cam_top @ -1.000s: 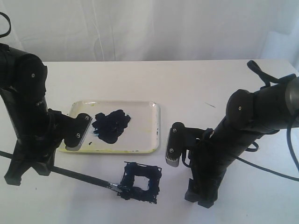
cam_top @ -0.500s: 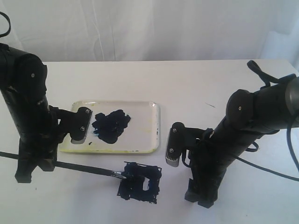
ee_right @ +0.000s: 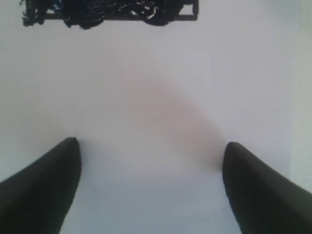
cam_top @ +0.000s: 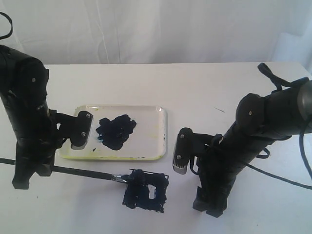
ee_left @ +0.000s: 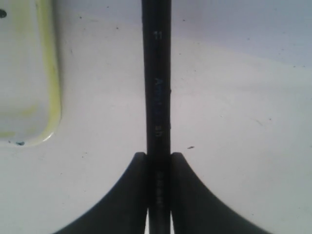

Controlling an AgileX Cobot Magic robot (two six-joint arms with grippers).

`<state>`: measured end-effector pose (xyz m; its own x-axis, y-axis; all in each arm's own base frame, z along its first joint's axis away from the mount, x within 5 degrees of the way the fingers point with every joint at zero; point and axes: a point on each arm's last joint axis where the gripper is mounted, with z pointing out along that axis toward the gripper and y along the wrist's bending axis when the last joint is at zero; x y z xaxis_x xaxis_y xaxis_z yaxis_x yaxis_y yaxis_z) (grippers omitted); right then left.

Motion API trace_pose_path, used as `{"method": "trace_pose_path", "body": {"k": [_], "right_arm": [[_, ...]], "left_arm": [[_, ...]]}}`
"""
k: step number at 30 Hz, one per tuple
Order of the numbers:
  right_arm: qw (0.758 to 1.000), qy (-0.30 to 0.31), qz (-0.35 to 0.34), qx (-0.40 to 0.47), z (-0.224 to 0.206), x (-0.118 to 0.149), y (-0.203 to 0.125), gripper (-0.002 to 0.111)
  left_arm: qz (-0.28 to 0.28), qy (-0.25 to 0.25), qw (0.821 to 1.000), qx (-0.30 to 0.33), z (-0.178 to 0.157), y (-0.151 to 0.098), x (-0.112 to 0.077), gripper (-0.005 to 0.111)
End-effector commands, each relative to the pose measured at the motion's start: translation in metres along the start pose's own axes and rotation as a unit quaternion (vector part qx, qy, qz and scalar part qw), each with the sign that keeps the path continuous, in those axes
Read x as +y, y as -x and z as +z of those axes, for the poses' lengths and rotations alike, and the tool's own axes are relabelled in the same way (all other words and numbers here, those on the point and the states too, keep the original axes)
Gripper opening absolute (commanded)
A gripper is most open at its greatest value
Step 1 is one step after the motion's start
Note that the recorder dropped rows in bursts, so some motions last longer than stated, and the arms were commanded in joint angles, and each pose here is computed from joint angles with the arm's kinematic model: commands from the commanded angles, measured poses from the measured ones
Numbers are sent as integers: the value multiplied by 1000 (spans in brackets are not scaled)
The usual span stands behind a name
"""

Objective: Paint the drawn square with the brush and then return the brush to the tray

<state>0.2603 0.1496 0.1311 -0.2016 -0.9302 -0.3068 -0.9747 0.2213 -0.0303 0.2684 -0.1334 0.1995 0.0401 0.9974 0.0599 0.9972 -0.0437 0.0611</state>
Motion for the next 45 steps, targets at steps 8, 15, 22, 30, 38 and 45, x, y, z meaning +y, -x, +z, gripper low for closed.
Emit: {"method": "trace_pose_path", "body": {"k": [8,15,22,30,38,45], "right_arm": [[1000,-9,2,3,4,-1,-1,74],[1000,-9,2,3,4,-1,-1,74],[1000,-9,2,3,4,-1,-1,74],[1000,-9,2,3,4,-1,-1,74],[1000,-9,2,3,4,-1,-1,74],[1000,-10,2,3,4,-1,-1,74]], "left_arm": [[51,-23,998,-7,-3,1,-6,0],[-14,3,1000,-19,-3,4,-1,0],[-46,12,999,-22,-3,4,1,0],[-9,-20,999,-48,-3,9,-5,0],[14,-31,998,-47,-4,9,-8,0],[15,-36,998,-47,2,8,-11,0]]}}
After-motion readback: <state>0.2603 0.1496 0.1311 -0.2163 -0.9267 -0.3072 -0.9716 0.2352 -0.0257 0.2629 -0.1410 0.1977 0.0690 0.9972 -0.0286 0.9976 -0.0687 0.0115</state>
